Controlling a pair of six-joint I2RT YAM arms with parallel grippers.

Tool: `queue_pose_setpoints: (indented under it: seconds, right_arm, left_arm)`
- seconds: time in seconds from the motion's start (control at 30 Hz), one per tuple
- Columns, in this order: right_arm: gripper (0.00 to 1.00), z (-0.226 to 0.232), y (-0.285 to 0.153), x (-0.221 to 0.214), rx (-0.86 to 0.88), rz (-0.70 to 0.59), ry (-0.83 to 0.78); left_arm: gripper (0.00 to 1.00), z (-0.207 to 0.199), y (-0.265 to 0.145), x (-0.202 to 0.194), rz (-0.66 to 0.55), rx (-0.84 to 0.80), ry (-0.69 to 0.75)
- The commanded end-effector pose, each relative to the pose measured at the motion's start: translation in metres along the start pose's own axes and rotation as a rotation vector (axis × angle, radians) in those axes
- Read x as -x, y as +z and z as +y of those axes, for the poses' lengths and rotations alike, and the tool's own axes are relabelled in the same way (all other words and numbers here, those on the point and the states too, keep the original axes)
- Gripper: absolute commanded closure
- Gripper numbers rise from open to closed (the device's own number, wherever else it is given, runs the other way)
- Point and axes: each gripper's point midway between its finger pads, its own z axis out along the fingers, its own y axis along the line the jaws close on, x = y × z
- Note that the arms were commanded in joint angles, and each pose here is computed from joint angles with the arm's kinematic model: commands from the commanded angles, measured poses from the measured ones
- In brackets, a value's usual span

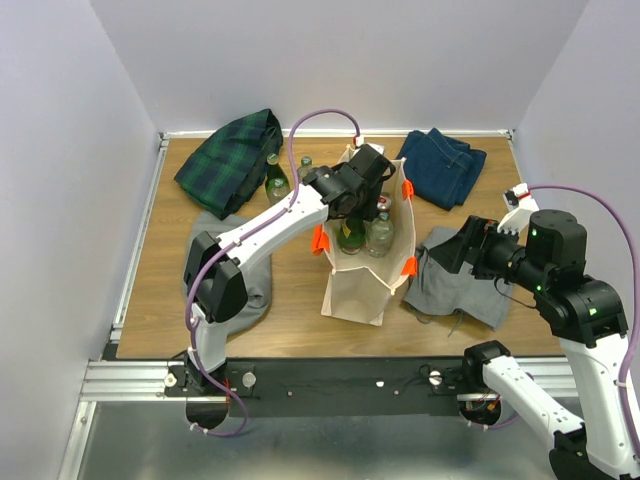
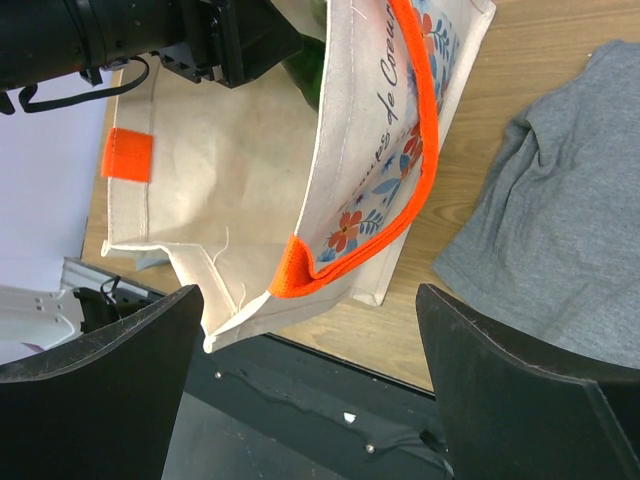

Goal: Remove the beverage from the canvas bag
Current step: Adjust the drink in the canvas bag.

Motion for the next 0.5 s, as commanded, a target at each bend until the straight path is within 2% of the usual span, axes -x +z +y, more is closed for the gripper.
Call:
queue_pose_setpoints:
  seconds: [0.0,0.4,0.47]
  right_arm:
    - [0.04,-0.0053,-0.0002,-0.0041,-0.021,0.007,-0.014]
    - [0.04,-0.0064,0.0022,-0.0048,-0.023,0.011,-0.014]
    - [0.04,-0.0063,0.0017,-0.0055,-0.022,0.010,-0.007]
  left_arm:
    - [0.39,0.0000,-0.0007,0.0084,-0.017,0.005,-0.013]
    - [0.39,0.0001,0.0009,0.0036,0.002,0.003,-0.002]
    - [0.42,-0.0001,-0.0002,0.0055,-0.002,0.003,-0.003]
